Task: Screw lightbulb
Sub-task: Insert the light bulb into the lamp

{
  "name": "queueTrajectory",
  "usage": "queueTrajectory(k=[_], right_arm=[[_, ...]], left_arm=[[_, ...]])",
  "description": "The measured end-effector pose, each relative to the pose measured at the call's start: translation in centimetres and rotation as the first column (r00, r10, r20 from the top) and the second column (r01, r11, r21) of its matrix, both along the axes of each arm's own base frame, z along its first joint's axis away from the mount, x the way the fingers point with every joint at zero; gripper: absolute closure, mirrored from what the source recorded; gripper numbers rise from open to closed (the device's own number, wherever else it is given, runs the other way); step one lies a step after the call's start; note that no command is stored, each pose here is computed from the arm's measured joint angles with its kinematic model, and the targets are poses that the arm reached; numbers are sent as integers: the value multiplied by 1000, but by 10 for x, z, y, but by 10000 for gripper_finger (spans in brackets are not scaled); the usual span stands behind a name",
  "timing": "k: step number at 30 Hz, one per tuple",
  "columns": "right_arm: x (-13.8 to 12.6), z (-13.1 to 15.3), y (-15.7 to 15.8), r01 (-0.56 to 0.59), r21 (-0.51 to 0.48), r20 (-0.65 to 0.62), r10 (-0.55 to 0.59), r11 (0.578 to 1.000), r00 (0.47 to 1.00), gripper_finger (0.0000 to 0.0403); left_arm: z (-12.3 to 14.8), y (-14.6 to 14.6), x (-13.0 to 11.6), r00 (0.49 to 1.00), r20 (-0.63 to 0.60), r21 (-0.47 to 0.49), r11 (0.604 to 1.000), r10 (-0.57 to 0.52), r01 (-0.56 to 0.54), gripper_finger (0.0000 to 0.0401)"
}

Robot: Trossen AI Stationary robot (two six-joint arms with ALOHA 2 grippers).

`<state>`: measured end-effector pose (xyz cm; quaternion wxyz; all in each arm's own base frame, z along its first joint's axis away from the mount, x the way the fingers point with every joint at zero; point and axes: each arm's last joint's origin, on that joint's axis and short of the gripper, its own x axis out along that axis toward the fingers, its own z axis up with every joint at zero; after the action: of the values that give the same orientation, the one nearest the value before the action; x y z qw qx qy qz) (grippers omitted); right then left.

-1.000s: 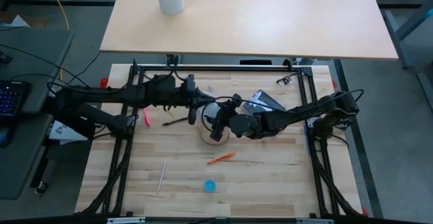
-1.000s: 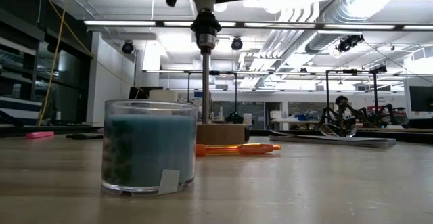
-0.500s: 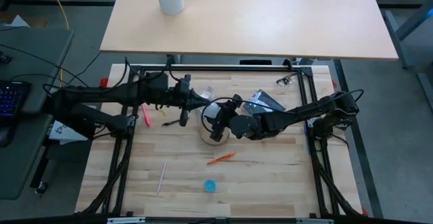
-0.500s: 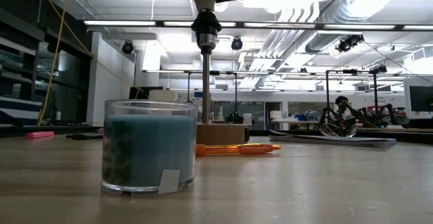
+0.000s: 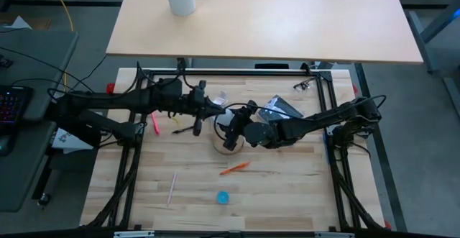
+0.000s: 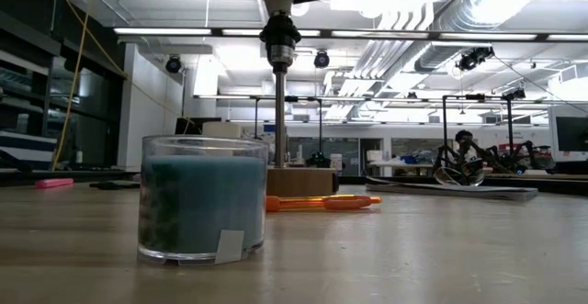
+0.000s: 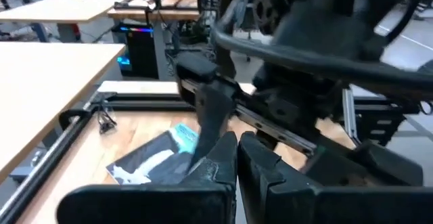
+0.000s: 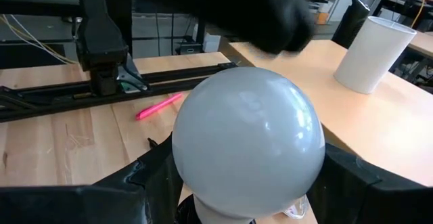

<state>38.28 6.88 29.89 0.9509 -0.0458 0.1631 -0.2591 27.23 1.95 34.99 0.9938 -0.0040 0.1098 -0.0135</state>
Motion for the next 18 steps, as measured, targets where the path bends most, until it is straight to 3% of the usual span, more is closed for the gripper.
queueTrajectory(k=[18], right_arm=[[0, 0, 0, -1, -3, -3, 1, 1000, 1000, 157]], left_arm=[[-4, 0, -1, 999, -43, 18, 1000, -11, 12, 401]])
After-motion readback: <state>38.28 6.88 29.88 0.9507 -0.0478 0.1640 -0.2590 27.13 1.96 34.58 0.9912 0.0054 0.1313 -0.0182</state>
